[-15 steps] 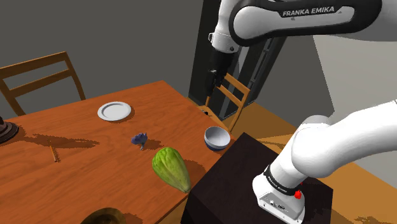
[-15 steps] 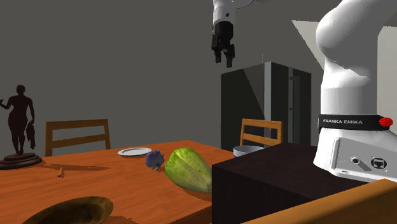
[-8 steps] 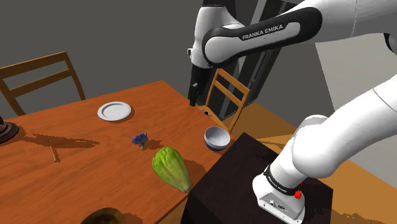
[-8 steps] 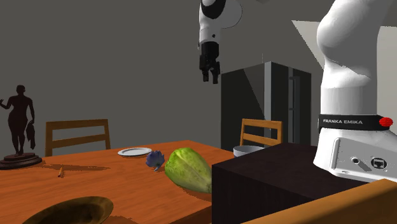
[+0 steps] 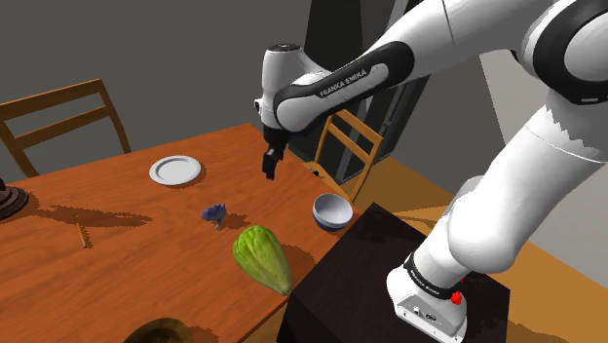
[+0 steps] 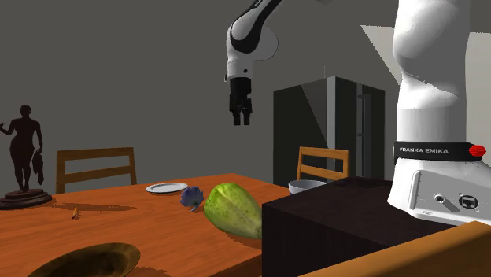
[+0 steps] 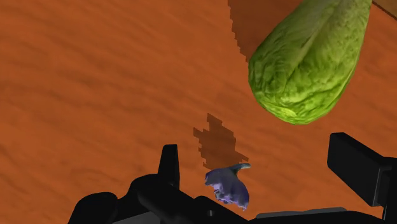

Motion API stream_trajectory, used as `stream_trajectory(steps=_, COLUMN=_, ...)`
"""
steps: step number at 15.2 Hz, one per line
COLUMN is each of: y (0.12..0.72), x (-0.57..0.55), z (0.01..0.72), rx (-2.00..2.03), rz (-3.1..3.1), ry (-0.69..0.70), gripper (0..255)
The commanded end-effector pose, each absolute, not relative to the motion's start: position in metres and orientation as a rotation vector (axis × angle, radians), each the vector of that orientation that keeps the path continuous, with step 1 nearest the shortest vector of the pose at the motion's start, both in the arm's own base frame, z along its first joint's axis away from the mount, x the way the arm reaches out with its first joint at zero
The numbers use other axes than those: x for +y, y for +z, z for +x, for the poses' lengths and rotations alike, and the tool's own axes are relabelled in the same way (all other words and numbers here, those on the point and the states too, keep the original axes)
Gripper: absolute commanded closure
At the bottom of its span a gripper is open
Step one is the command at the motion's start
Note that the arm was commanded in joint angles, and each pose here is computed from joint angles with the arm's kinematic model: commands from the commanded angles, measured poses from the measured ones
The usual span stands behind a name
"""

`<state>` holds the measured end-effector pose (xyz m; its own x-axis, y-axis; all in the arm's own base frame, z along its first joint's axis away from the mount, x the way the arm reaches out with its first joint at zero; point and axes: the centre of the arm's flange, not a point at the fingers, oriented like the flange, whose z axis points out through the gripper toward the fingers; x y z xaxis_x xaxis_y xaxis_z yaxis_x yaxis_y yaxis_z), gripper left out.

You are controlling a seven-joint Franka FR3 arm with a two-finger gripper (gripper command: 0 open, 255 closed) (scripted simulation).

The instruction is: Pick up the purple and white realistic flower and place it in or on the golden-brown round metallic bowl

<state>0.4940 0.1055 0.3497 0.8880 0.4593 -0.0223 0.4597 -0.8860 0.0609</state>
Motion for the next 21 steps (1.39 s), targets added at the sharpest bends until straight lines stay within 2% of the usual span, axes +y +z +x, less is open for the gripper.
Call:
stream_trajectory(steps=1, y=0.327, x=0.115, z=0.509, rx=0.786, rz=2.967, ry=-0.010, gripper=0)
stream_trajectory(steps=21, y=0.129, x=0.226, z=0.617, rx=1.266, rz=2.712, ry=-0.014, gripper=0)
